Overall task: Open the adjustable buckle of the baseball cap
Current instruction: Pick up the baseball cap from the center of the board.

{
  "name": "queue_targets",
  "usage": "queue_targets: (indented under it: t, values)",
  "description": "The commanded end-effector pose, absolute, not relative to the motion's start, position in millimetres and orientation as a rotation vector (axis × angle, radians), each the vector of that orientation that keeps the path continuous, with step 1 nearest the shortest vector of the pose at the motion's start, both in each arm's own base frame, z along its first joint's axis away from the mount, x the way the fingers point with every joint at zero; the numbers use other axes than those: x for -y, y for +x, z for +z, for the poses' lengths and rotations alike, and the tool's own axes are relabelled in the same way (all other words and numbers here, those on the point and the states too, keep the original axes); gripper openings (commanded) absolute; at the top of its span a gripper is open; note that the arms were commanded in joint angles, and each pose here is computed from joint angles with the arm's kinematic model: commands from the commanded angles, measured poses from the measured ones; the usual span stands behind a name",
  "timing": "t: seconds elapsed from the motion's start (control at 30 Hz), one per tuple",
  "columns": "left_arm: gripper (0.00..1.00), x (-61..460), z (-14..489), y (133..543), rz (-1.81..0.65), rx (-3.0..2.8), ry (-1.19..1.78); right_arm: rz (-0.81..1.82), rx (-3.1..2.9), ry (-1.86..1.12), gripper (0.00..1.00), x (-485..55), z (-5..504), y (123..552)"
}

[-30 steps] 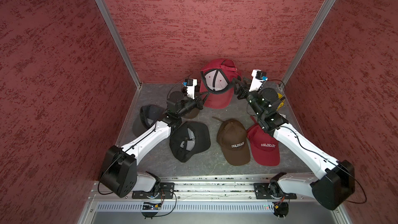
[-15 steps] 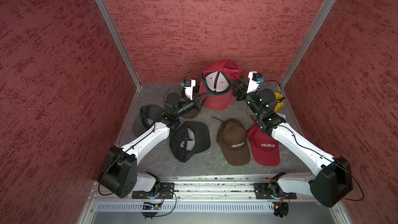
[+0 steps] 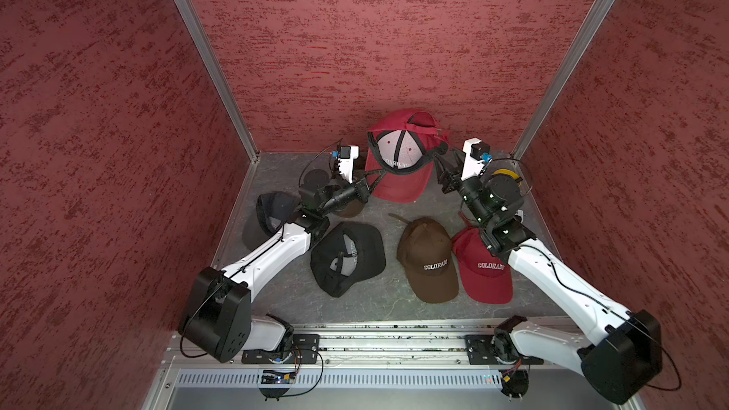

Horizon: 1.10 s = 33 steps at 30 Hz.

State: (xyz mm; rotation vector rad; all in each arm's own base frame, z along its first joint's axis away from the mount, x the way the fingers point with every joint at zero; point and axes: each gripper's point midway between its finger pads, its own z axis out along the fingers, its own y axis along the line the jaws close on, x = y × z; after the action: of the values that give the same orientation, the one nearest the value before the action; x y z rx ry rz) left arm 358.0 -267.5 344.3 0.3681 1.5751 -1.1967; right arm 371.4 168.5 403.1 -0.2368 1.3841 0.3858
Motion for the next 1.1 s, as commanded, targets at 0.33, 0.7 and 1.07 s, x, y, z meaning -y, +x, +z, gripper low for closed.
queue_targets:
  t: [0.33, 0.7, 1.07]
  values:
    - [0.0, 279, 360, 348, -1.232, -1.492, 0.457, 0.344, -1.329, -0.231, 0.54, -167, 413, 387]
    - [0.0, 285, 352, 341, -1.237, -1.5, 0.498, 0.371, -1.279, -0.192, 0.2, -165, 423, 388]
    - [0.02, 291, 338, 342, -1.231, -1.559, 0.519, 0.386, -1.241, -0.158, 0.0, -158, 436, 381]
